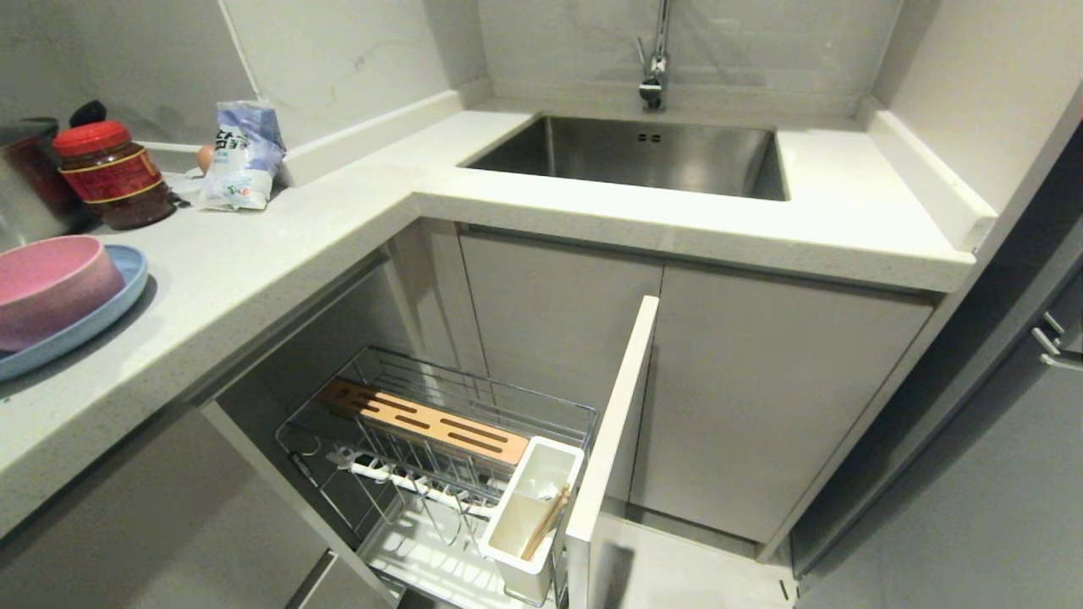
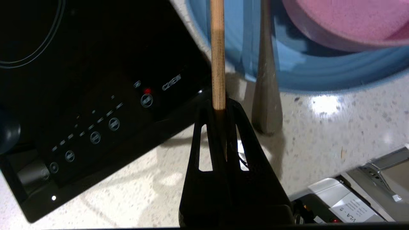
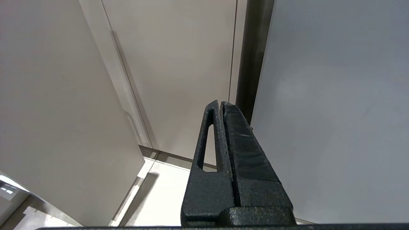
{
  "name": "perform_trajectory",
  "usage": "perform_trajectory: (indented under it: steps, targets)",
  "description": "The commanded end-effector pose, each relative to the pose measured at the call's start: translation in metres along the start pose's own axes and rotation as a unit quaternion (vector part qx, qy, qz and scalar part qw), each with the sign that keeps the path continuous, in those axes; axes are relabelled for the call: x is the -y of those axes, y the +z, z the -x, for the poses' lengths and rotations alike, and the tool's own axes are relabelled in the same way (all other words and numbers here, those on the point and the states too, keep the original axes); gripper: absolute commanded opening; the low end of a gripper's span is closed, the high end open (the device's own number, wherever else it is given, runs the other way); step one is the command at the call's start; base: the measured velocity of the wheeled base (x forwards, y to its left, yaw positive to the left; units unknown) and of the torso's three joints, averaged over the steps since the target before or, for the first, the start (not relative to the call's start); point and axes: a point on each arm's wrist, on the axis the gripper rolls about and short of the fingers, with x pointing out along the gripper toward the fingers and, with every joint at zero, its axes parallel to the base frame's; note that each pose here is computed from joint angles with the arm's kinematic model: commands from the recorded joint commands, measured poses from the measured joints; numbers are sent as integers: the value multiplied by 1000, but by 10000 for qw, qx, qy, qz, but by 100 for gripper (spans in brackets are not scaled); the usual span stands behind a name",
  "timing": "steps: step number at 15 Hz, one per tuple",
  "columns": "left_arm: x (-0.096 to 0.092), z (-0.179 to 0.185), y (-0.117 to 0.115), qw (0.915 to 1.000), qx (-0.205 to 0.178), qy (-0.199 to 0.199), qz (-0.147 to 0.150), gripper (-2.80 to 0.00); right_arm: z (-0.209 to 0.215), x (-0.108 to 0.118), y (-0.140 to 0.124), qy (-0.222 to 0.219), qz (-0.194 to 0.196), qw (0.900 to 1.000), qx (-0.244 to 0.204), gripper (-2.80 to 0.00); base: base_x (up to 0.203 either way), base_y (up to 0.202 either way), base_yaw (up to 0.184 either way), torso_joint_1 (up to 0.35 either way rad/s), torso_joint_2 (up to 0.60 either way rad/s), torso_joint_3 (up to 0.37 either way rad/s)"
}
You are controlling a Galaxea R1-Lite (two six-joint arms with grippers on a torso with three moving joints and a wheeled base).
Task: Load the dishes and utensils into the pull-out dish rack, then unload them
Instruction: Take the chopsticks out of the cupboard
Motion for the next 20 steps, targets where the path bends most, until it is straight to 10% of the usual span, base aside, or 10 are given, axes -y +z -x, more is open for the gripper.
perform_trajectory:
  steps: [1,17,18,20]
  targets:
    - [10,-19,7,9996,-267,52,-121,-280,-1,0,-7,2,-1,9999,-122,-280,0,0,0,0,0,0]
    - [24,-33,18,9996,-187,-134,-190,-280,-1,0,-7,2,-1,9999,-122,-280,0,0,0,0,0,0]
    - [24,-32,18,9997,-152,-139,-165,0,-1,0,-7,2,-1,9999,-122,-280,0,0,0,0,0,0]
    - [24,-32,19,9997,-127,-150,-153,0,-1,0,-7,2,-1,9999,-122,-280,0,0,0,0,0,0]
